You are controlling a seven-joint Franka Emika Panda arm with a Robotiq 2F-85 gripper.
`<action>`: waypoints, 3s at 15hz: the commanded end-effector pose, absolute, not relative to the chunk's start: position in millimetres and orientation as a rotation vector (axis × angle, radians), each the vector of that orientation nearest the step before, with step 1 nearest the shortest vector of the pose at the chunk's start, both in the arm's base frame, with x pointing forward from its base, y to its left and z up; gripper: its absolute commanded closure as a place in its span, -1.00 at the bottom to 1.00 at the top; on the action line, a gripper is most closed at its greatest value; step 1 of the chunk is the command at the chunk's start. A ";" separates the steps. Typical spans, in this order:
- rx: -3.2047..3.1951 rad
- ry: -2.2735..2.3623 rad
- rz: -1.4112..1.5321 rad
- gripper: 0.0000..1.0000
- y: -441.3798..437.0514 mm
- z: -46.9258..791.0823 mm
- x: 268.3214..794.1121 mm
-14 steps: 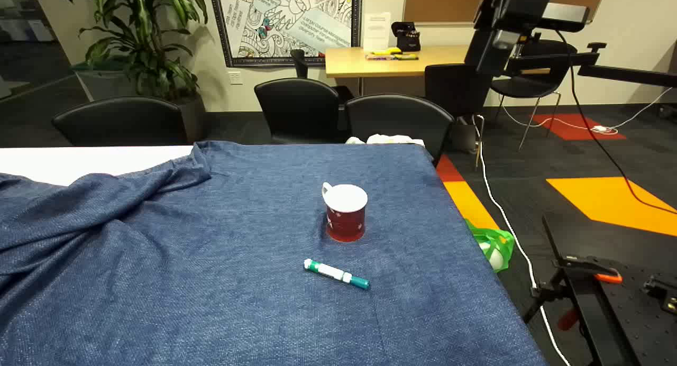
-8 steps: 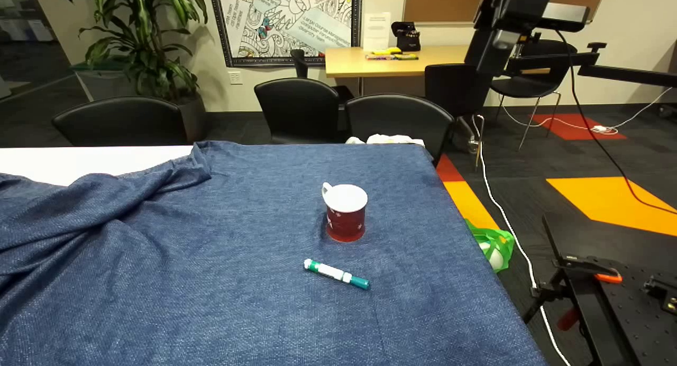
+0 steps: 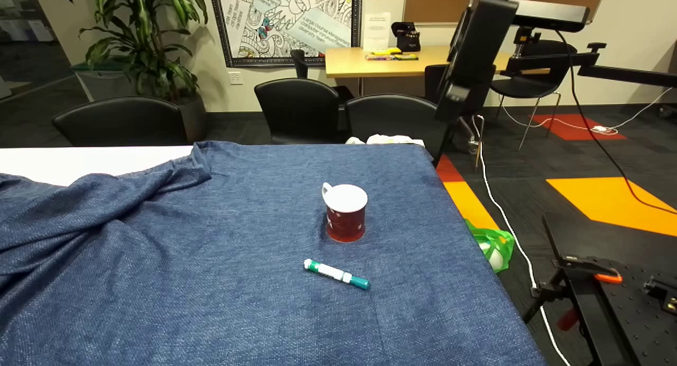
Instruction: Put the marker inside the mug cup
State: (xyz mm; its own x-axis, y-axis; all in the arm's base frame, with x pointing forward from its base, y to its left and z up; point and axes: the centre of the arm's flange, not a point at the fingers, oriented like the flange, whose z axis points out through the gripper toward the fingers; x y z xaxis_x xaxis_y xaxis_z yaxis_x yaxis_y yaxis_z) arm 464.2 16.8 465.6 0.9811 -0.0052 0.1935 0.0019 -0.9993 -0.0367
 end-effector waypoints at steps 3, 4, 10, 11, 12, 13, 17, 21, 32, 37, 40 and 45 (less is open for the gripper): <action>-3.138 0.109 -0.222 -1.00 41.7 384.3 504.2; -3.139 0.107 -0.204 -1.00 41.2 371.1 509.9; -3.165 0.033 -0.131 -1.00 37.7 295.6 542.8; -3.177 0.022 -0.120 -1.00 37.5 283.4 548.0; -3.182 0.012 -0.104 -1.00 37.2 272.6 553.4; -3.187 -0.003 -0.087 -1.00 36.2 261.5 558.0; -3.197 -0.037 -0.010 -1.00 38.1 224.0 575.5; -3.190 -0.039 0.031 -1.00 42.7 197.2 596.0; -3.169 -0.026 0.054 -1.00 37.1 178.6 609.9; -3.163 -0.041 0.057 -1.00 31.0 159.4 634.3; -3.163 -0.043 0.057 -1.00 28.4 147.4 647.4; -3.161 -0.041 0.058 -0.48 27.8 133.4 660.1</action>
